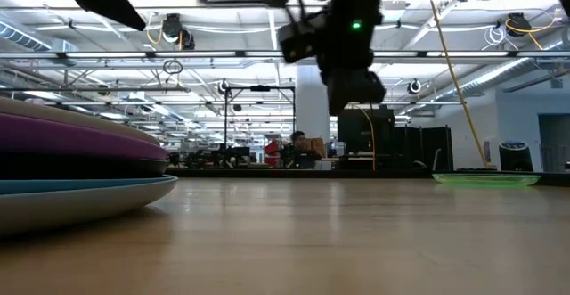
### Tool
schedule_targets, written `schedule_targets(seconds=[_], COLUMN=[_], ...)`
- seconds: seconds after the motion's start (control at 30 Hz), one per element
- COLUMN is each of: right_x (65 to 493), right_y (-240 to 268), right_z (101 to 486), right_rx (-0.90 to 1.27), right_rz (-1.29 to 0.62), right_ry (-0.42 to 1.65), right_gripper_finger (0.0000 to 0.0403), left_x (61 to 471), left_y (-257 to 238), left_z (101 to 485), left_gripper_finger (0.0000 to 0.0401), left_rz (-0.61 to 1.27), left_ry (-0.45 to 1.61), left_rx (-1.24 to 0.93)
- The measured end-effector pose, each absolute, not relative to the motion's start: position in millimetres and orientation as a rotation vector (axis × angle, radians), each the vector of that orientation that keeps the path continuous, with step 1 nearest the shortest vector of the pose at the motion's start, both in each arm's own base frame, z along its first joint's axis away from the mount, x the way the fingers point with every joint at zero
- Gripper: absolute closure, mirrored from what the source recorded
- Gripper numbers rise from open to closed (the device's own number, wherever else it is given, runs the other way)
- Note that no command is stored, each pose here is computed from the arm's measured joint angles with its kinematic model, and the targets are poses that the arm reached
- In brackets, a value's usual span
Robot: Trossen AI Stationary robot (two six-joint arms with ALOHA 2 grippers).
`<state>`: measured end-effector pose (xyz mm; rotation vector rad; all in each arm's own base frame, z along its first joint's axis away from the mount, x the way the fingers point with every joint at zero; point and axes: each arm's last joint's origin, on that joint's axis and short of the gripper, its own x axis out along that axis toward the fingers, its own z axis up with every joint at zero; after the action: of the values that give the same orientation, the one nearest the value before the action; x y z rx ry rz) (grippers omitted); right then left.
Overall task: Stack plastic plates
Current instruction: Stack the green plate on the pink plate
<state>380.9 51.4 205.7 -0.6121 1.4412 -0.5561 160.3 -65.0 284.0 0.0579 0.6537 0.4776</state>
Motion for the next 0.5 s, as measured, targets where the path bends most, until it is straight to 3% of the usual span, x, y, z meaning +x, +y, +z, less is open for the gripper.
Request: schedule_targets(seconds=[0.23,0.5], right_x=[322.2,248.8], right_y=[17.8,-21.9], right_z=[206.9,217.1], right_rx=[-0.327,0.23], right_rz=[-0.452,-0.755], right_ry=[1.213,1.096], right_gripper_finger=[0.0401,0.0401], left_x=[171.4,177.8], left_y=[-70.6,-72.8], left_z=[272.8,267.1], left_gripper_finger=[0.0354,0.0354], left_rz=[0.486,0.509], left_ry=[0.71,0.726], left_rx=[0.127,0.252])
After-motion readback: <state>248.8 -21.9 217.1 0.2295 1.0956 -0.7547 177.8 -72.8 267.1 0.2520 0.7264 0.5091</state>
